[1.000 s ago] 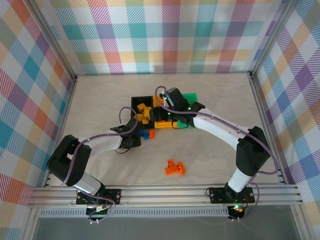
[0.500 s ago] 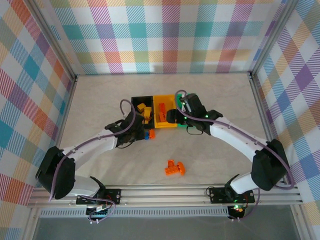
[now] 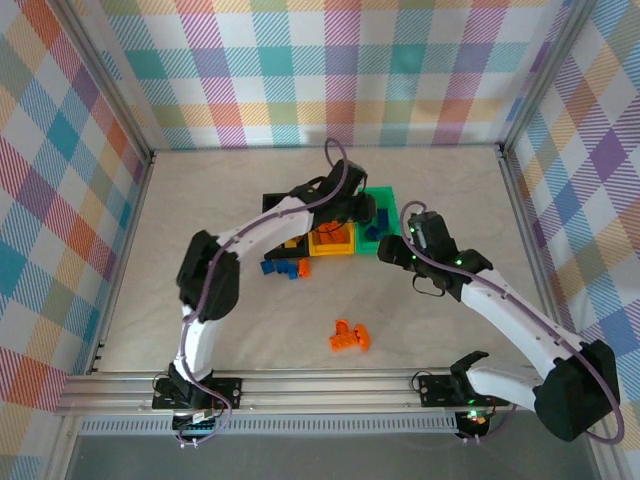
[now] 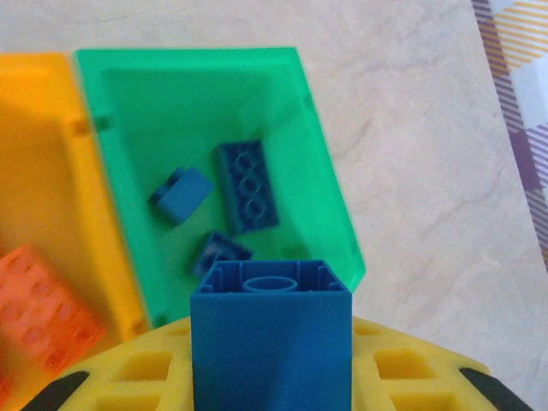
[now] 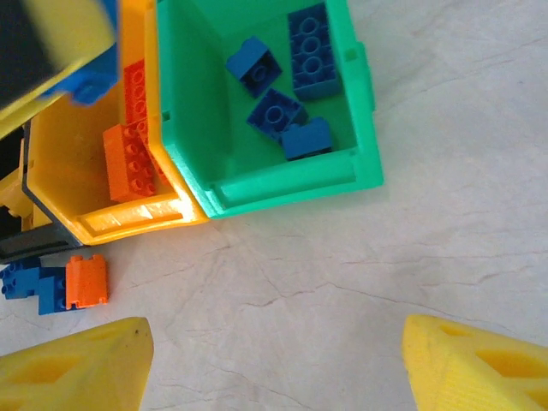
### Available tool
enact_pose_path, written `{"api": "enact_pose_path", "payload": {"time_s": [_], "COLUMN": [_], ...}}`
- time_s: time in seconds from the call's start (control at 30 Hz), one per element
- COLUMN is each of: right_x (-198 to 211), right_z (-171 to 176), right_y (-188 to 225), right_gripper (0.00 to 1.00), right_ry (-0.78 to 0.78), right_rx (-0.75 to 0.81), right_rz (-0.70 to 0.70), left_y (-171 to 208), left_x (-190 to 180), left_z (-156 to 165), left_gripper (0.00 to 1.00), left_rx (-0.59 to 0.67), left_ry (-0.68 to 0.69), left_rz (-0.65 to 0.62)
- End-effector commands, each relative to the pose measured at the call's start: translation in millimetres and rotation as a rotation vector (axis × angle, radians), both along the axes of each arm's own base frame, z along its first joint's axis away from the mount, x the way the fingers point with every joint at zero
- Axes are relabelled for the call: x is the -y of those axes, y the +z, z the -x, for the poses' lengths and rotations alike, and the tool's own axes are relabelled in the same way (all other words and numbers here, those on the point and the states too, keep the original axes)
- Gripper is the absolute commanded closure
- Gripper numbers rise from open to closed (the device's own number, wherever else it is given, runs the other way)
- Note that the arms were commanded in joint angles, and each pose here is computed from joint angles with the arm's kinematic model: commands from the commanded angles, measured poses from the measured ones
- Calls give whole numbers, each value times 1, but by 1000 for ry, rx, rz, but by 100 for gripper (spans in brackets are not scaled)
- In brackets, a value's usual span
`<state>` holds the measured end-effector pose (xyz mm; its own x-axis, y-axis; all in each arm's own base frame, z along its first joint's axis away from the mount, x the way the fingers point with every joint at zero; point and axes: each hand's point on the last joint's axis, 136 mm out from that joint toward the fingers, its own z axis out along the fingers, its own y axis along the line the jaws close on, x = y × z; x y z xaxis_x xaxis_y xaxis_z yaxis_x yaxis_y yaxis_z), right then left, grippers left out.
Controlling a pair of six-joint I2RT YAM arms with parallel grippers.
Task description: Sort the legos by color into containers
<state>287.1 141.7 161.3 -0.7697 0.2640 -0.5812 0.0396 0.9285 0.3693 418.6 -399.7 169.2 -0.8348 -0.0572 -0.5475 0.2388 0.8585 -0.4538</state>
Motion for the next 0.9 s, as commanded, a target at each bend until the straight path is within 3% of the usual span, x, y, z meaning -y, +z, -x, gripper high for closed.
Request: {"api": "enact_pose_path", "payload": {"time_s": [0.0, 0.17, 0.2, 0.33, 0.43, 0.7, 0.87], "right_x": [15, 19, 20, 19, 17, 9, 6], "right_z": [9, 12, 12, 11, 10, 7, 5], "right_y": [-2, 0, 0, 2, 1, 3, -1], "right_gripper": [23, 23, 23, 22, 20, 20, 20], "right_ry": [-32, -35, -34, -20, -13, 17, 19], "right_rx": [-9, -5, -4, 2, 0, 6, -2], "right_rz": [16, 10, 9, 8, 1, -20, -29], "left_y": [-5, -29, -31, -24, -7, 54, 52], "left_x": [23, 39, 41, 49, 51, 32, -23], "left_z": [-6, -24, -25, -26, -24, -1, 41], "left_gripper": [72, 69, 66, 35, 24, 14, 10], "left_rx": [-30, -63, -67, -51, -25, 51, 64], "left_ry": [-55, -47, -48, -51, -51, -49, 2], "left_rz": [-25, -66, -69, -55, -32, 53, 52]}}
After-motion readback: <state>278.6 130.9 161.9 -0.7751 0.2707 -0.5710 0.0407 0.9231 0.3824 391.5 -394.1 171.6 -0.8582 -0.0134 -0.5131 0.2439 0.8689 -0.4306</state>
